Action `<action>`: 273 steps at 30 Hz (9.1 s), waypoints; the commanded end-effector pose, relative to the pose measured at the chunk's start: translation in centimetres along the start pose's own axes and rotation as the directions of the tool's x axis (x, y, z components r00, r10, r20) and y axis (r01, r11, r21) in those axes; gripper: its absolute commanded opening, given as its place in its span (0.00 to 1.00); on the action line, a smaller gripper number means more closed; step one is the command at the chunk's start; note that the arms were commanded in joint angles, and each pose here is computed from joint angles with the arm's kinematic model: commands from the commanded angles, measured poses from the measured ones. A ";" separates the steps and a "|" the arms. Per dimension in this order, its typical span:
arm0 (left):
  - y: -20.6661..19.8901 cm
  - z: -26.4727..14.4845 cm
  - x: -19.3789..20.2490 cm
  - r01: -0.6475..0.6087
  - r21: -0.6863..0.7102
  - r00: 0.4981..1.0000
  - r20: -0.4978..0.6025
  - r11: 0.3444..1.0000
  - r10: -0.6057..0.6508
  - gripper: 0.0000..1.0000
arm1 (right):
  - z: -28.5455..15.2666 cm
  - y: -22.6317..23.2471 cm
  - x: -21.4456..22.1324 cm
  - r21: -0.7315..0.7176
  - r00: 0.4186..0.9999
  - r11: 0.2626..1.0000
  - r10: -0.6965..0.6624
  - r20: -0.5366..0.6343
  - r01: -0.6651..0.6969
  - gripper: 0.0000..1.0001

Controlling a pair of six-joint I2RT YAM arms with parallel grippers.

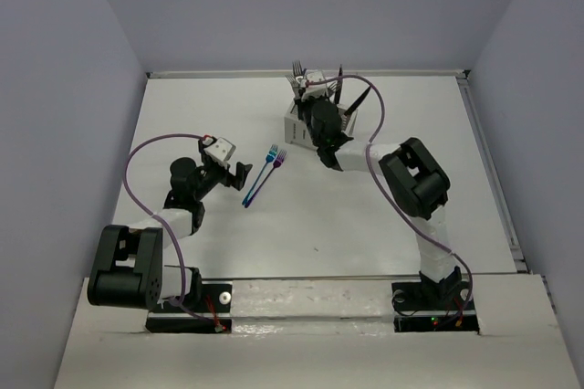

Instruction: Sort the eating utensils into containers

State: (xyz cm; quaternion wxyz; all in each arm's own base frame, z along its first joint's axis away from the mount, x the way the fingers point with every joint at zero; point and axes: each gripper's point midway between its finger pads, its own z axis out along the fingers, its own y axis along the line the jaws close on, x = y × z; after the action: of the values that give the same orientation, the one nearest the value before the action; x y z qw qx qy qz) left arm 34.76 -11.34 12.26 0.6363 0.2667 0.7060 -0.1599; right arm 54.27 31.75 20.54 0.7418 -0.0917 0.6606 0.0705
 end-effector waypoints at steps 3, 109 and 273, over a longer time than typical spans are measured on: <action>0.5 0.4 -2.7 -0.063 0.000 0.995 0.078 0.998 0.063 0.99 | -1.9 -1.2 -2.6 0.000 0.994 0.996 0.086 0.071 -0.086 0.13; -0.7 -6.6 -23.4 0.055 0.017 0.977 0.203 0.998 -0.057 0.00 | -16.9 19.3 -21.4 -0.631 0.708 0.365 0.539 -0.456 -0.684 0.65; 3.5 -5.4 -3.6 -0.194 -0.331 0.958 0.139 0.924 0.251 0.99 | -26.3 9.5 15.0 -0.256 0.338 0.963 -0.214 -0.916 -0.083 0.33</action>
State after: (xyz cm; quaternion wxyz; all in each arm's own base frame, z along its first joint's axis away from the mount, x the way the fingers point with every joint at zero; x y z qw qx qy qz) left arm 32.44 -6.51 14.39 0.7118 0.2270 0.6644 -0.0170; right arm 30.18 34.73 2.53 0.2459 -0.2259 0.9416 0.0440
